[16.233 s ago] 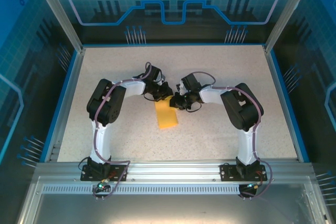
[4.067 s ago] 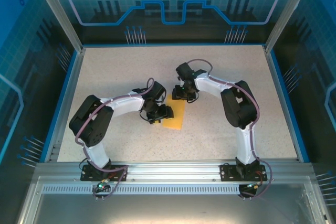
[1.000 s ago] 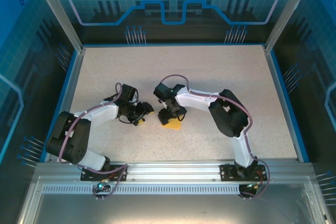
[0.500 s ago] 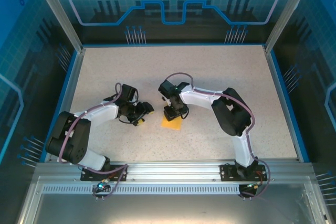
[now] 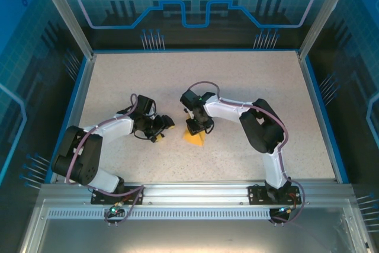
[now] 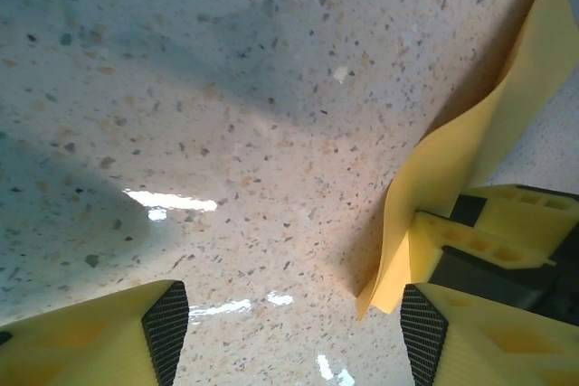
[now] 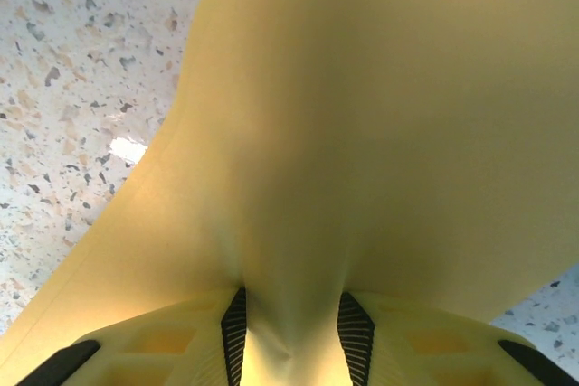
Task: Fold a paper plane with a square sheet of paper (pick it up from the middle)
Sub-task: Fold the triangle a second time at the center of the table.
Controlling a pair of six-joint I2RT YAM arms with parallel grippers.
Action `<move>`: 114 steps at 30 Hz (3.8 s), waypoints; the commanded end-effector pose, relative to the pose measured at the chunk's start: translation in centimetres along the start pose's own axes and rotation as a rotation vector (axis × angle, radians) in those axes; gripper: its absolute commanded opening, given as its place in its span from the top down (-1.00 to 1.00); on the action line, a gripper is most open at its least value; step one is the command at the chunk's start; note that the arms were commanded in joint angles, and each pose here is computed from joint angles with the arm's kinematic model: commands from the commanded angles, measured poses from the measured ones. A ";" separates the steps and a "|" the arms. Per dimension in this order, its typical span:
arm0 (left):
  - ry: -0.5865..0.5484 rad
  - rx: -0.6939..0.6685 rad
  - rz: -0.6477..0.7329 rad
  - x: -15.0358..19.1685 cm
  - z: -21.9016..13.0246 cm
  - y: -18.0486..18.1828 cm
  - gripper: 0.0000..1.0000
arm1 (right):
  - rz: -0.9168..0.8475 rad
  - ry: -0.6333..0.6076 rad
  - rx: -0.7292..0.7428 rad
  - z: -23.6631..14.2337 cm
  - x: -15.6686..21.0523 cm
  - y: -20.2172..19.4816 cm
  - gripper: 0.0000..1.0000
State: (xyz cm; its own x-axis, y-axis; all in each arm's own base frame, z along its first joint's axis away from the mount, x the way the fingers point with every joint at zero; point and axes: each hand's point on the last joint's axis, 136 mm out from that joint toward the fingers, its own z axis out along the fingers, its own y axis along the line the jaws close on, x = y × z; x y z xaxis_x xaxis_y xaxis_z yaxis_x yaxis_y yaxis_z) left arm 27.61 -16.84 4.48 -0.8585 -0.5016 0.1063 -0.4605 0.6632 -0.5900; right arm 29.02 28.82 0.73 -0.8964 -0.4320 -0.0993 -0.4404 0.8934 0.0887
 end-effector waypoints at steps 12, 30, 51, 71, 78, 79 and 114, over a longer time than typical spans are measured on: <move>0.140 0.183 0.134 2.7 0.9 -4.3 -0.21 | 0.092 0.153 -0.242 6.1 4.3 0.1 0.23; 0.098 -0.040 0.138 2.3 1.6 -1.1 -0.15 | 0.091 0.007 -0.282 0.9 0.5 0.3 0.18; 0.115 -0.007 0.140 2.9 1.9 -2.4 -0.24 | 0.217 -0.157 0.030 -1.6 -7.0 -5.2 -0.05; 0.173 -0.025 0.126 4.0 3.6 -2.9 -0.34 | 0.304 -0.007 0.016 3.7 -3.8 -6.3 -0.05; 0.177 -0.049 0.136 4.0 4.3 -3.1 -0.33 | 0.310 0.006 0.011 4.2 -3.3 -6.3 -0.05; 0.176 -0.051 0.136 4.0 4.3 -3.1 -0.33 | 0.310 0.006 0.011 4.2 -3.3 -6.3 -0.05; 0.203 -0.094 0.218 4.4 5.6 -3.6 -0.35 | 0.310 0.008 0.010 4.3 -3.2 -6.3 -0.05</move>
State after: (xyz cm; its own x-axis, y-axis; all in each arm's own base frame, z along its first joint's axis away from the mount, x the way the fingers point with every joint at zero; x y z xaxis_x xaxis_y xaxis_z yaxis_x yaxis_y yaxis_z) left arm 26.63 -23.30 2.65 -0.9479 -0.2791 0.1534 -0.3175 0.7919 -0.5216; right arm 37.74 27.36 1.21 -0.9632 -0.1546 -0.2201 -0.1895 0.9707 0.1478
